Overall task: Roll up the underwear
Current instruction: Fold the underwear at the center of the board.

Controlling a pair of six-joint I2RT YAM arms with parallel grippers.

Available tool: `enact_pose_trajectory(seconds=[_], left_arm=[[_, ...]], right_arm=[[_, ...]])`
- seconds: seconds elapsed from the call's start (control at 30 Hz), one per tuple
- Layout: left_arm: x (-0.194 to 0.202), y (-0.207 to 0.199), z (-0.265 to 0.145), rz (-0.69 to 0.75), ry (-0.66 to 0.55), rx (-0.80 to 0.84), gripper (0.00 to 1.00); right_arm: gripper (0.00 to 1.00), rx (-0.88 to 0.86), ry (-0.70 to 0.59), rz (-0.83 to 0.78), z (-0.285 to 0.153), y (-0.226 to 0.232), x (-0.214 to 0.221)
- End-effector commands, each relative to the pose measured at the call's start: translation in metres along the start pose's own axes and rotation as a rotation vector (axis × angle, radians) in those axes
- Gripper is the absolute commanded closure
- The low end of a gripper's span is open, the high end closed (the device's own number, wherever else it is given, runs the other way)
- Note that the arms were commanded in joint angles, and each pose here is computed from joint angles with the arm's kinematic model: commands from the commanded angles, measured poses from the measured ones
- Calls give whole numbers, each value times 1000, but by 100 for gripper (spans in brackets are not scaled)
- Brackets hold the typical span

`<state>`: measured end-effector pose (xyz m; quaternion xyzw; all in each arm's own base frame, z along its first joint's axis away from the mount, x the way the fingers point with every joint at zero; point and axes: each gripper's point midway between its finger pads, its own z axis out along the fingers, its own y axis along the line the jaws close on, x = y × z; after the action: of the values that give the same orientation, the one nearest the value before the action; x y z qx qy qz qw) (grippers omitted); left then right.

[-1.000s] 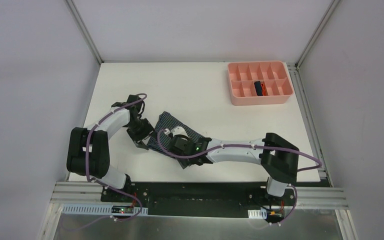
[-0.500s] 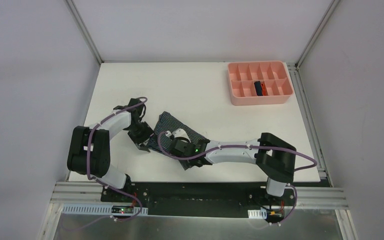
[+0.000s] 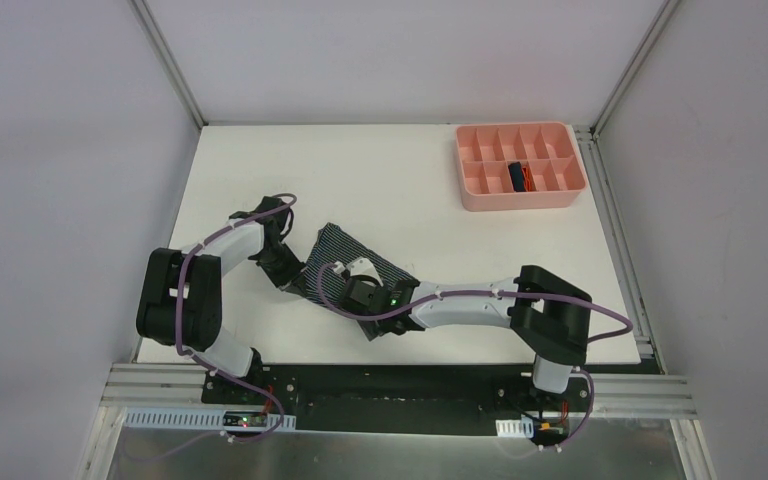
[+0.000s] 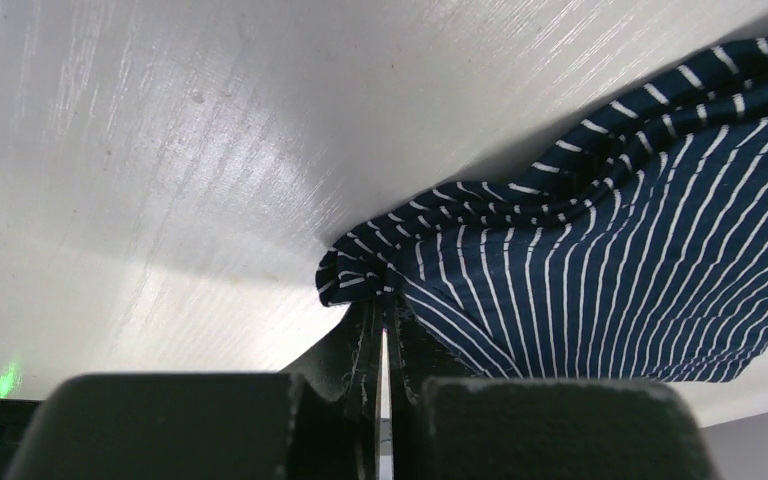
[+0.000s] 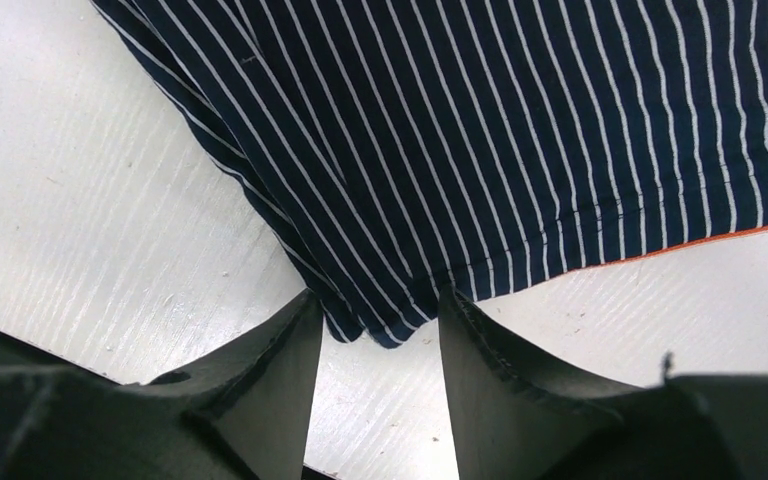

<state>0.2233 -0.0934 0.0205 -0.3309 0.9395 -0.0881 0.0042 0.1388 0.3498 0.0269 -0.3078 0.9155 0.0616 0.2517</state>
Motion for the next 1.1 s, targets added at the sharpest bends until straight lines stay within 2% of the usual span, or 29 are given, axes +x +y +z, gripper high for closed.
enact_pose_trajectory(seconds=[0.0,0.07,0.13,0.3,0.7,1.07], left_arm=[[2,5,-1,14,-11,-17,100],[2,4,-2,15,-14,-13,100],[1,3,-3,17,-17,-8,100],[0,0,-6,23,-23,4,100],[-2,-12,-36,19,-76,81,100],[-12,-40,-67,28,-110,173,100]], right_arm=[[52,19,-33,20,-5,-3,-6],[57,20,-31,19,-4,-2,-6],[66,21,-30,16,-3,-2,-4],[100,18,-28,-3,-5,-3,-3],[100,-87,1,-193,-34,-8,9],[100,-177,61,-251,-58,-8,7]])
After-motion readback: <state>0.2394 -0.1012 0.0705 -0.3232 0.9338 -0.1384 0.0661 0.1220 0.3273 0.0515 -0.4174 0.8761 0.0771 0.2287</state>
